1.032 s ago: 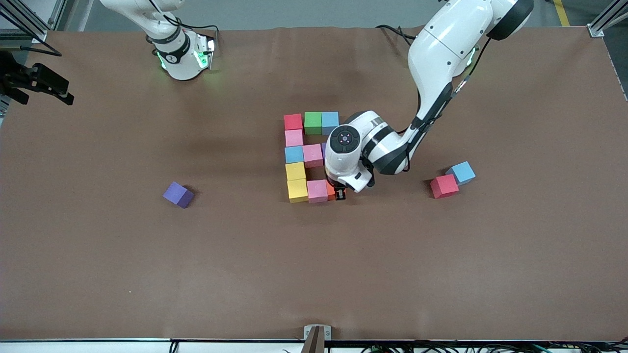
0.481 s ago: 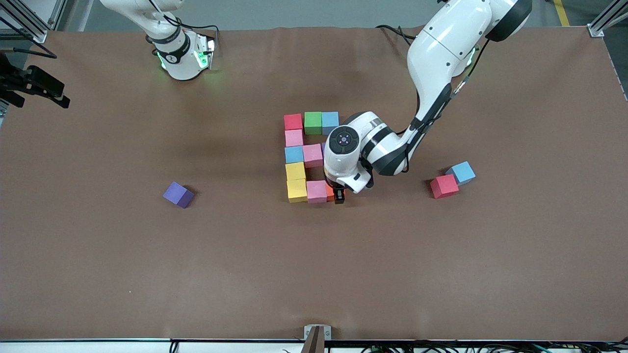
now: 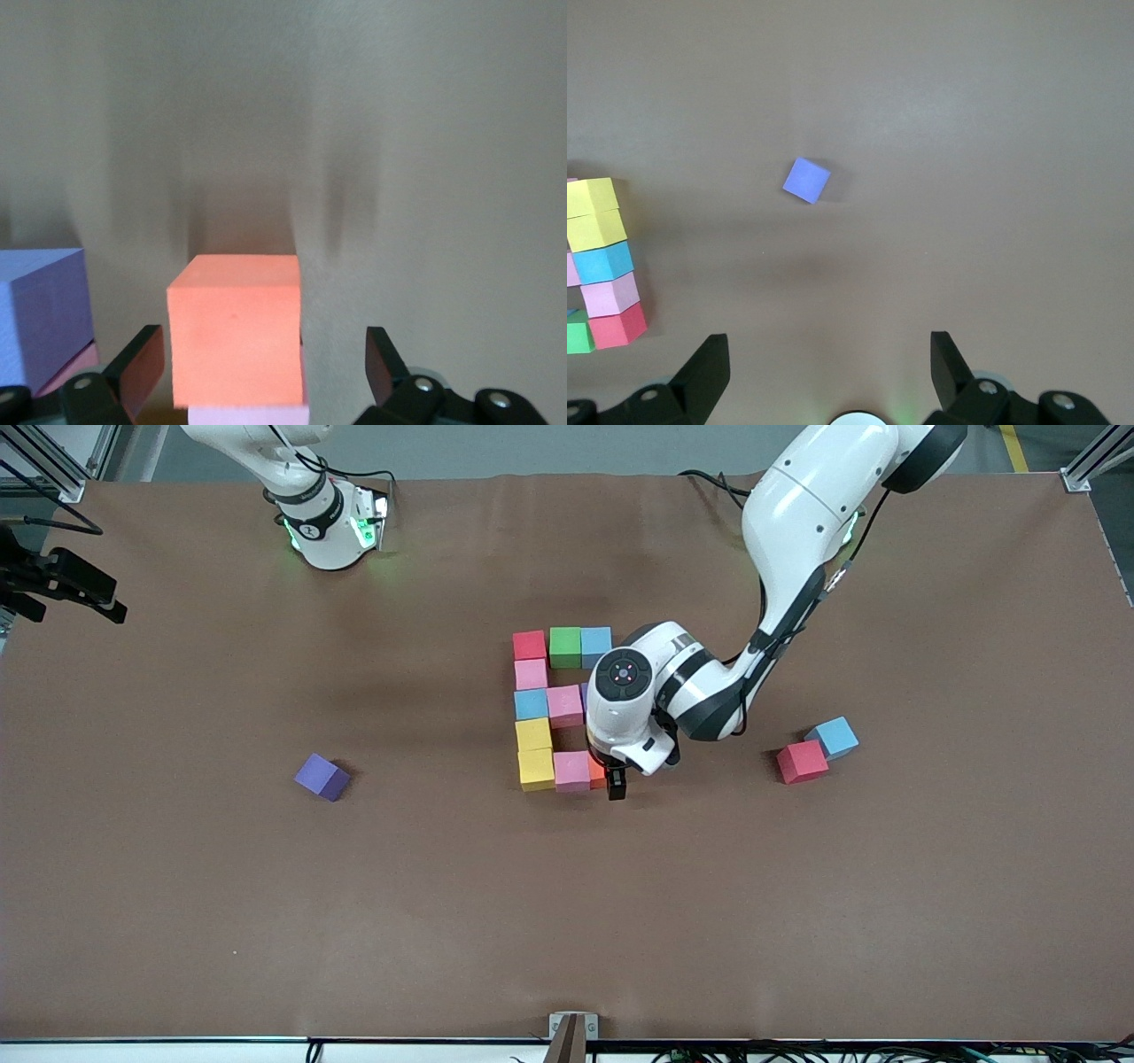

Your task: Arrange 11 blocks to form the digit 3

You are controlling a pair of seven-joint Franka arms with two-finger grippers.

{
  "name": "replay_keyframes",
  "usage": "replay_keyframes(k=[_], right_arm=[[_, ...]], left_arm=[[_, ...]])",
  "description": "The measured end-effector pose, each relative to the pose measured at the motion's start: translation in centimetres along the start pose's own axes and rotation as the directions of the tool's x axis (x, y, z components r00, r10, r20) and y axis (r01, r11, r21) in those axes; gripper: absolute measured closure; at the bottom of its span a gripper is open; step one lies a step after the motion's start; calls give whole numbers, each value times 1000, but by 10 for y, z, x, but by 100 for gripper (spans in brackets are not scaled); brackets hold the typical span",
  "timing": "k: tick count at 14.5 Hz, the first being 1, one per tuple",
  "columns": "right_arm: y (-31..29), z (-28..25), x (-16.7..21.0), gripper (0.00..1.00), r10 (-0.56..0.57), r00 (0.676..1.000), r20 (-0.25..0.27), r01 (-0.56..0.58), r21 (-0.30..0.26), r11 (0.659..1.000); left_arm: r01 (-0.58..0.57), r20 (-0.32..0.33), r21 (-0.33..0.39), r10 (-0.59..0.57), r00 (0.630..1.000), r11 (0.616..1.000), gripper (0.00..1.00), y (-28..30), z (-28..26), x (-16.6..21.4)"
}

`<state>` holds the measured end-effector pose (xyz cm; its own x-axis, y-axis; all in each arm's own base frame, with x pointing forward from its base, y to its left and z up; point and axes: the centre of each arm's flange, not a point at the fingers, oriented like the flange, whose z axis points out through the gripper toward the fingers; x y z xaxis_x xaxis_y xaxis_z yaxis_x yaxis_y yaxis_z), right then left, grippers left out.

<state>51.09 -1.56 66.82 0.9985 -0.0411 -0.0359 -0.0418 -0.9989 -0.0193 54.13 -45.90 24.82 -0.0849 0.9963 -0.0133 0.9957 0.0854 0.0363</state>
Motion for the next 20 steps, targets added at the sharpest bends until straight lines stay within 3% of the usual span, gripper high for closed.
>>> replay_keyframes(k=[3, 6, 10, 12, 14, 16, 20], right_arm=[[0, 0, 0, 0, 0, 1000, -1, 0, 4, 1000], [0, -1, 0, 0, 0, 1000, -1, 0, 4, 1000], [-1, 0, 0, 0, -1, 1000, 1, 1, 4, 1000], [-1, 0, -1, 0, -1, 1000, 4, 1, 4, 1000], [-1, 0, -1, 0, -1, 1000, 5, 1, 4, 1000], [-1, 0, -1, 0, -2, 1000, 5, 2, 4, 1000], [-1, 0, -1, 0, -2, 1000, 6, 2, 4, 1000]], left_arm=[[-37, -13, -26, 37, 999, 999, 0, 15, -46, 16], [-208, -30, 20, 208, 978, 978, 0, 41, -80, 64], [-463, -28, 70, 465, 885, 884, 0, 69, -91, 142], [-575, -15, 87, 578, 816, 814, 0, 82, -90, 181], [-689, 1, 90, 692, 722, 719, 0, 96, -92, 216], [-798, 17, 89, 800, 599, 596, 0, 107, -95, 247], [-967, 40, 76, 969, 246, 242, 0, 123, -109, 309]])
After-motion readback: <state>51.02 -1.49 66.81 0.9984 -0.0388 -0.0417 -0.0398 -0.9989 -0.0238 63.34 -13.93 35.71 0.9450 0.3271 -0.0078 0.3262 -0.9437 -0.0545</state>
